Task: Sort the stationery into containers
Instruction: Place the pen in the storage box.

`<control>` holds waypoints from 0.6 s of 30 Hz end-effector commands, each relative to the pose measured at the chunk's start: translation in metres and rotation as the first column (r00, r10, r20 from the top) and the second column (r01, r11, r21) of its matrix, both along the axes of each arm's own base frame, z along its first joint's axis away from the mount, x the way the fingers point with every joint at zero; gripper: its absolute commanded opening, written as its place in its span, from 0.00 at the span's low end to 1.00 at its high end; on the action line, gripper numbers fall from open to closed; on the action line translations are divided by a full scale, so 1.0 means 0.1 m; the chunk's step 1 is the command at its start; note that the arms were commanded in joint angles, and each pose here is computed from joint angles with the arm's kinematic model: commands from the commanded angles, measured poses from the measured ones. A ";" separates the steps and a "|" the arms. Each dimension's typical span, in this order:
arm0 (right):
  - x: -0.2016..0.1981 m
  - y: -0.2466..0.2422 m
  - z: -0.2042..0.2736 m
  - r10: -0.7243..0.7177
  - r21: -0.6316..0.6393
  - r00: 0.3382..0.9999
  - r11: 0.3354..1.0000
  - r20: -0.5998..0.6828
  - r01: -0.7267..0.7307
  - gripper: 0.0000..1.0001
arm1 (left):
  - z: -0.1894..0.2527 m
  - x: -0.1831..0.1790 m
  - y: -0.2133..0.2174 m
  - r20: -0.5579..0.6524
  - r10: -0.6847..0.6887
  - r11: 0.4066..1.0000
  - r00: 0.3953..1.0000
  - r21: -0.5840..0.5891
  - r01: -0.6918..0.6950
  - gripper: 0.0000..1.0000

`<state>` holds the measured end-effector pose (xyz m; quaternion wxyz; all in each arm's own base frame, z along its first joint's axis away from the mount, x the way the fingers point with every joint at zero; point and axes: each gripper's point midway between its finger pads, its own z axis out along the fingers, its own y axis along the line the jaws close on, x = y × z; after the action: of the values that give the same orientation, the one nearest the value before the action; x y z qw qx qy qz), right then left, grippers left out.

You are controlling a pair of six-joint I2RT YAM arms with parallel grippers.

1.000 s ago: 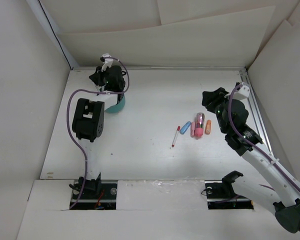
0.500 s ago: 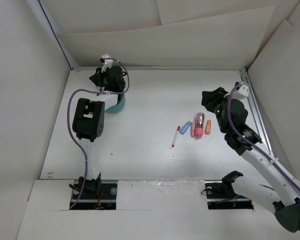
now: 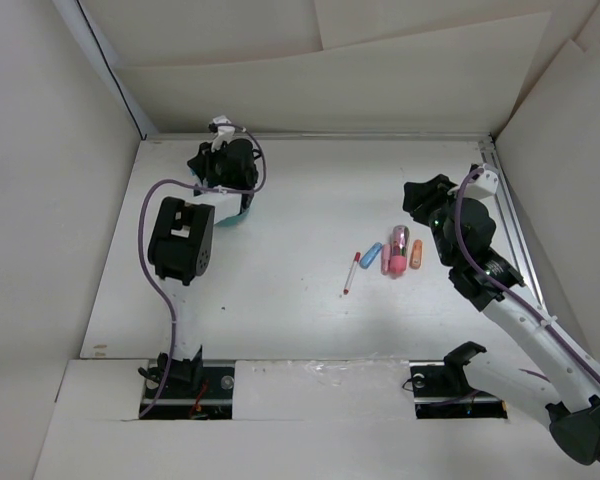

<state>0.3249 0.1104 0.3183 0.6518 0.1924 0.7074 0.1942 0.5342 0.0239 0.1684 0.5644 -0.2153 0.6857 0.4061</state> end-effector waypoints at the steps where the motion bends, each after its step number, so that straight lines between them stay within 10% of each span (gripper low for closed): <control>1: 0.00 -0.02 0.13 -0.001 0.015 0.999 1.000 0.049 0.000 0.48 | 0.55 -0.11 -0.04 0.141 -0.003 0.998 0.990 -0.054 0.011 0.24; 14: 0.01 -0.03 0.13 -0.010 0.014 0.999 1.000 0.049 0.009 0.48 | 1.45 -0.26 -0.50 0.307 -0.153 0.954 0.939 -0.202 0.222 0.39; 18: 0.05 -0.05 0.07 -0.031 0.005 0.999 1.000 0.033 0.031 0.12 | 1.78 -0.26 -1.16 0.352 -0.356 0.813 0.866 -0.341 0.473 0.18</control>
<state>0.3247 0.1096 0.3184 0.6530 0.1901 0.7078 0.1910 0.5190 -0.0417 0.2981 0.6504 -0.2353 0.6862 0.2252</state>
